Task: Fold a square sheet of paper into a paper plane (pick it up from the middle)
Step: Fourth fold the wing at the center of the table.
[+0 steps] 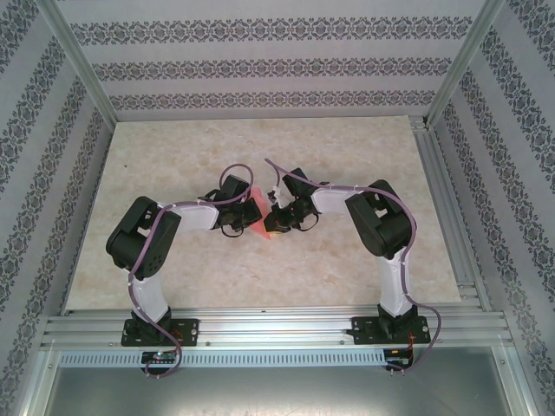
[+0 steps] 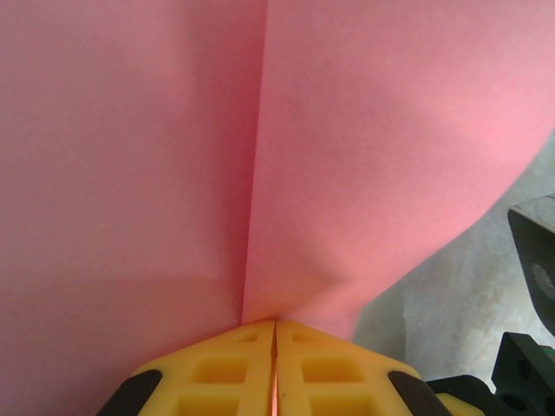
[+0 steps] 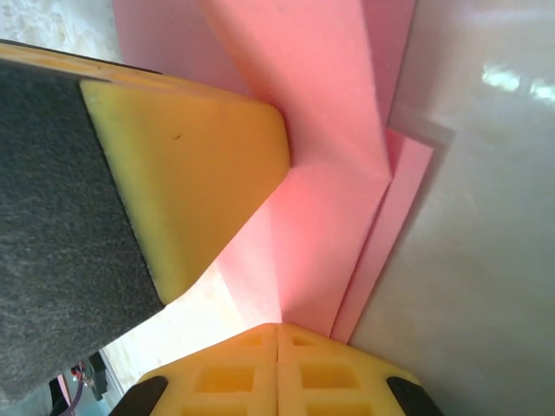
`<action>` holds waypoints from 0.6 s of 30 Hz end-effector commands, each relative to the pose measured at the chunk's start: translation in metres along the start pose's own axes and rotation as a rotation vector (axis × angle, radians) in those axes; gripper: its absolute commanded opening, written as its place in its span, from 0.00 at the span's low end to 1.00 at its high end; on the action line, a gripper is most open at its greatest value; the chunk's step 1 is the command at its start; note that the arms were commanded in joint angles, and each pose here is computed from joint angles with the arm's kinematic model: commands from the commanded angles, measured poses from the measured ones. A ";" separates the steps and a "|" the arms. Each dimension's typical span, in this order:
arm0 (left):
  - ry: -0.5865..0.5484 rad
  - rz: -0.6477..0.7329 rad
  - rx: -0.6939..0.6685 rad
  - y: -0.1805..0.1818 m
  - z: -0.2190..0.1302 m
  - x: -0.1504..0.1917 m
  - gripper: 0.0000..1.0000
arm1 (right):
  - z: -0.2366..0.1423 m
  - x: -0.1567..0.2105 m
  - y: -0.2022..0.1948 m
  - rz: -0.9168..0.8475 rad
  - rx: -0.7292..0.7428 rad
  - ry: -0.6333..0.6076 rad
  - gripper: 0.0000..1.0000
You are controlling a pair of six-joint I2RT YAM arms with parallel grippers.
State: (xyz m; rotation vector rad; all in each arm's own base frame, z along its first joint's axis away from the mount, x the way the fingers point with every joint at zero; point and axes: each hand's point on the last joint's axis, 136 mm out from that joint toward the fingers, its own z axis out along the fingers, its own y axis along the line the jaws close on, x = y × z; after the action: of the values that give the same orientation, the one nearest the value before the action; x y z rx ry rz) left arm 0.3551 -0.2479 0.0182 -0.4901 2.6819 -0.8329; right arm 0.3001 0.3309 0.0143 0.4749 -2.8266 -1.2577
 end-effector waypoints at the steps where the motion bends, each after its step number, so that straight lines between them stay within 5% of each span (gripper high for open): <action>1: 0.035 -0.007 -0.121 0.033 0.010 0.011 0.11 | 0.006 0.012 -0.023 0.019 0.073 0.032 0.07; 10: 0.037 -0.005 -0.121 0.032 0.010 0.011 0.11 | -0.020 0.008 0.024 -0.046 -0.029 -0.003 0.08; 18: 0.041 -0.003 -0.124 0.033 0.010 0.011 0.10 | -0.002 0.016 0.002 0.003 0.006 0.026 0.08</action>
State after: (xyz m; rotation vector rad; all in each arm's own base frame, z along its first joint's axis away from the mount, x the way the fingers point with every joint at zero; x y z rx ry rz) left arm 0.3552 -0.2480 0.0180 -0.4896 2.6876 -0.8281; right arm 0.2923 0.3265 0.0311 0.5018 -2.8238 -1.2748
